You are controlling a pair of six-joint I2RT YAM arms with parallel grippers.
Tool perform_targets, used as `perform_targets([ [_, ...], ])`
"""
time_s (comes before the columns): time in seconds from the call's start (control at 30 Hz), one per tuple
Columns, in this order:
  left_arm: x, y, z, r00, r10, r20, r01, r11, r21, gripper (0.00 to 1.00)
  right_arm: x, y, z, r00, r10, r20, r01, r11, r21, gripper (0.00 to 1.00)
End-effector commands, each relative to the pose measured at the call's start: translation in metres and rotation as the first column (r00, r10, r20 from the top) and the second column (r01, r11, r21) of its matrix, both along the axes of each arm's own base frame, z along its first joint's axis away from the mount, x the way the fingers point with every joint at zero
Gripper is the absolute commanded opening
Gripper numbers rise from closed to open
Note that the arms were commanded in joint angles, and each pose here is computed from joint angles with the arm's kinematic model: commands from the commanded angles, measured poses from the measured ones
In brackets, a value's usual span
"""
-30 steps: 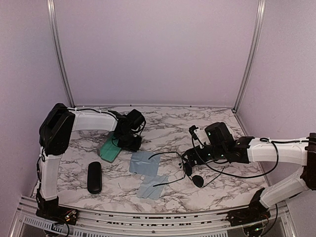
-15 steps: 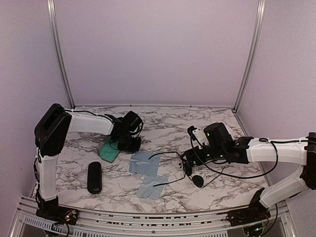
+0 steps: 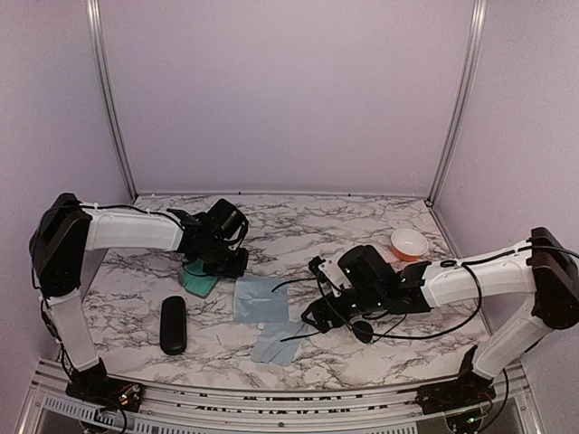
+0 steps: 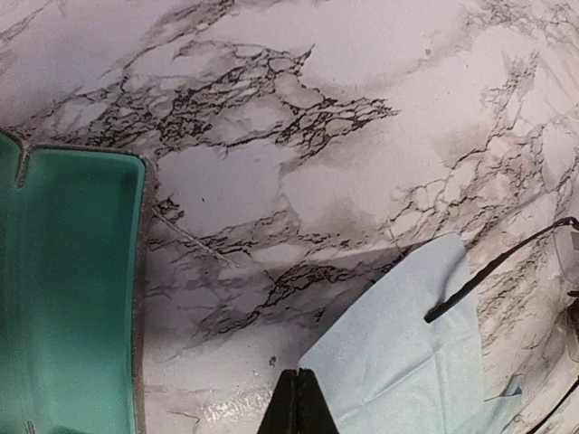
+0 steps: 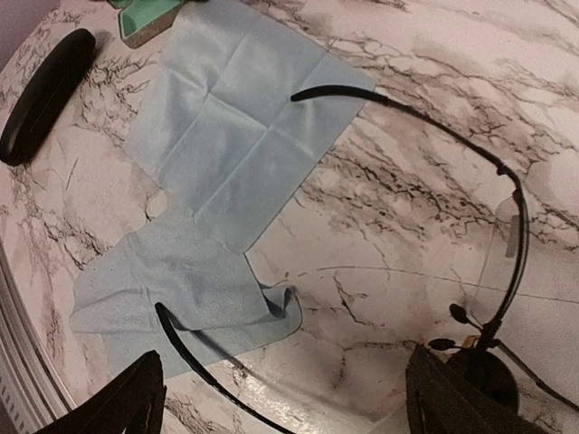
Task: Organize the sunglasses
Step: Pick up the corner of the glasses cleaning cloth at the center of the board, then move the sunglasses to the center of the board, then pick up the glasses cleaning cloth from the center of the board.
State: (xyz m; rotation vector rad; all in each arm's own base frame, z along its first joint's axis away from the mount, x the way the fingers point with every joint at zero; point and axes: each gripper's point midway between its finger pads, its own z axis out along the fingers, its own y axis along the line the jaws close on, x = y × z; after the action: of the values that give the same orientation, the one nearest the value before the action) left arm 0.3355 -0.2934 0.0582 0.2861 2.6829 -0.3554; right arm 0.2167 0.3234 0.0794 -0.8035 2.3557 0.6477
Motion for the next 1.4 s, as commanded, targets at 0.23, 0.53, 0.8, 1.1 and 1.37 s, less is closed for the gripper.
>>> perform_targets([
  [0.23, -0.006, 0.008, 0.016, 1.0, 0.009, 0.025, -0.008, 1.0, -0.013, 0.0, 0.005, -0.019, -0.047, 0.989, -0.15, -0.011, 0.146, 0.974, -0.175, 0.86],
  [0.53, -0.011, 0.009, 0.004, 1.0, -0.012, -0.001, 0.012, 1.0, 0.003, 0.0, 0.015, -0.069, -0.064, 0.971, -0.24, 0.026, 0.235, 0.919, -0.318, 0.86],
  [0.8, -0.013, 0.01, -0.001, 1.0, -0.031, -0.001, 0.031, 0.999, 0.016, 0.0, 0.025, -0.119, -0.058, 0.945, -0.322, 0.063, 0.321, 0.871, -0.372, 0.86],
  [1.1, -0.008, -0.006, 0.013, 0.997, -0.083, -0.003, 0.083, 0.996, -0.012, 0.0, 0.012, -0.055, -0.012, 0.996, -0.079, -0.027, 0.075, 0.989, -0.13, 0.86],
  [1.37, 0.007, -0.018, 0.041, 0.997, -0.079, 0.022, 0.08, 0.996, -0.027, 0.0, 0.009, -0.009, 0.061, 0.998, 0.049, 0.045, -0.055, 0.987, 0.148, 0.86],
])
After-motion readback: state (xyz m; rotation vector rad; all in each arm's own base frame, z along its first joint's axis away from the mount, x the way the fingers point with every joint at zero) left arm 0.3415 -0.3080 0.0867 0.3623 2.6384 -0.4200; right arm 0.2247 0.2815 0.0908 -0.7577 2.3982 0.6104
